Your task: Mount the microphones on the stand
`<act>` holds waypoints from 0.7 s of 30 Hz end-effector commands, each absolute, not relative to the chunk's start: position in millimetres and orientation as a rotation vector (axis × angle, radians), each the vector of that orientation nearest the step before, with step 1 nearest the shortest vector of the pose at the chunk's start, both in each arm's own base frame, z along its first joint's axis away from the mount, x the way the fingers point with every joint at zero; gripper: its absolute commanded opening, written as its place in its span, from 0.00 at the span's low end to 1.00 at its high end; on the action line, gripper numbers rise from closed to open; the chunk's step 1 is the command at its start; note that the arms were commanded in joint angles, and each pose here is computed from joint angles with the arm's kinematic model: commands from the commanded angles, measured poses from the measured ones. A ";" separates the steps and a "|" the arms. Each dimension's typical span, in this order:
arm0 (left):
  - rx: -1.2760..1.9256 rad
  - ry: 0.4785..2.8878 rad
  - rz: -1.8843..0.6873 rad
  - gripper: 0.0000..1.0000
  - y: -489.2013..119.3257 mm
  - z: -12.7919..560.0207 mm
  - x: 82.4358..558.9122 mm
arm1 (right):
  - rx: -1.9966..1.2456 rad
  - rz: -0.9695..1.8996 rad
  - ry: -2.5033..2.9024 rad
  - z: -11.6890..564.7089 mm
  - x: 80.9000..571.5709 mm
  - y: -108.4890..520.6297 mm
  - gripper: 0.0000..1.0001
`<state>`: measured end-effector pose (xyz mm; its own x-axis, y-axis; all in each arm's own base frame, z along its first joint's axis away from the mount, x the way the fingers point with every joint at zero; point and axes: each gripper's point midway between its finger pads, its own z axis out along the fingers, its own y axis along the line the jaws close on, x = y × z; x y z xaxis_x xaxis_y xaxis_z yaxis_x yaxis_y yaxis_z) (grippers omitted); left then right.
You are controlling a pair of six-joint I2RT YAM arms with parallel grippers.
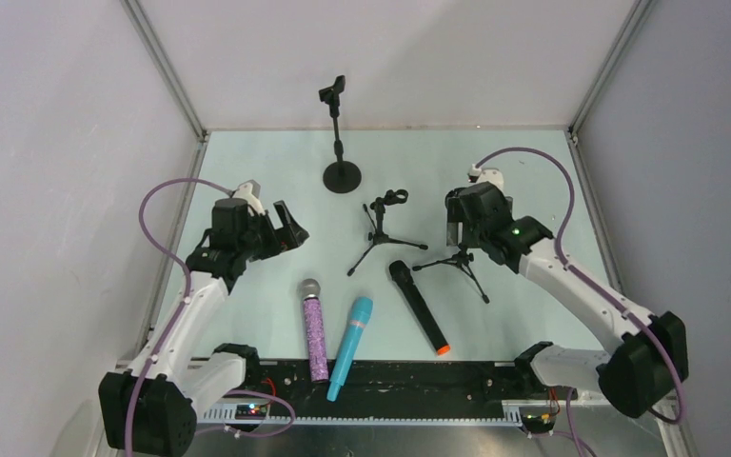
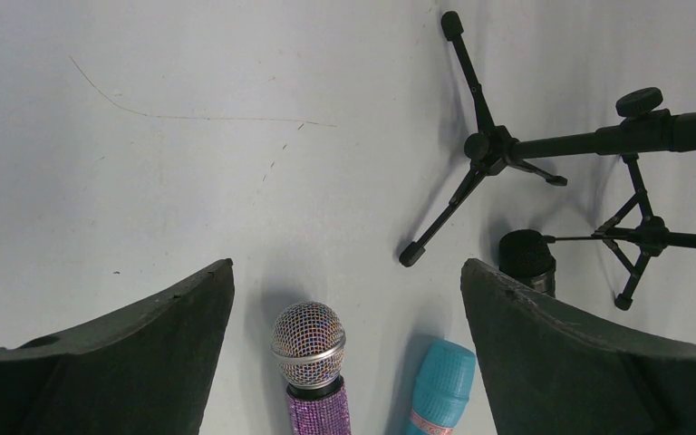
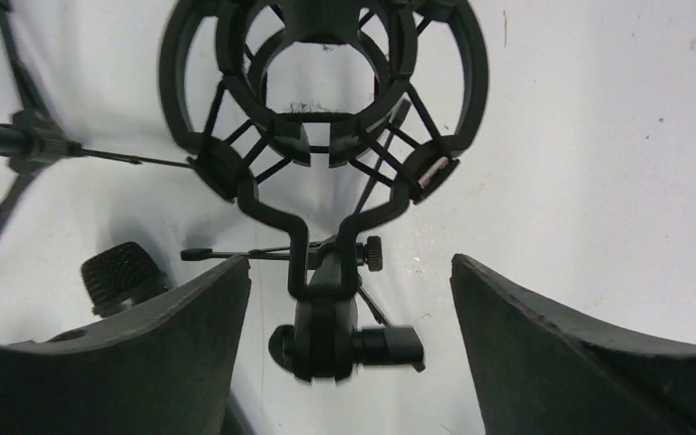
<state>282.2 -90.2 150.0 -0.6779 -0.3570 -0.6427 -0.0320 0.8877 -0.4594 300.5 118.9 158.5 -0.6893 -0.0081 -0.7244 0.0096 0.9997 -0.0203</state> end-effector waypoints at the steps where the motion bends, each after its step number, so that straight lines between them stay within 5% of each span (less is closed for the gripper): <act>1: -0.249 2.247 -0.519 0.98 -89.4 153.2 281.3 | 0.030 0.082 2.194 195.8 301.3 123.3 0.93; 4: -0.245 2.246 -0.522 0.98 -90.0 153.5 280.8 | 0.018 0.137 2.147 209.5 296.3 125.4 0.99; 21: -0.296 2.397 -0.425 0.98 -97.0 111.7 253.4 | 0.017 0.401 1.884 287.1 268.1 130.4 0.99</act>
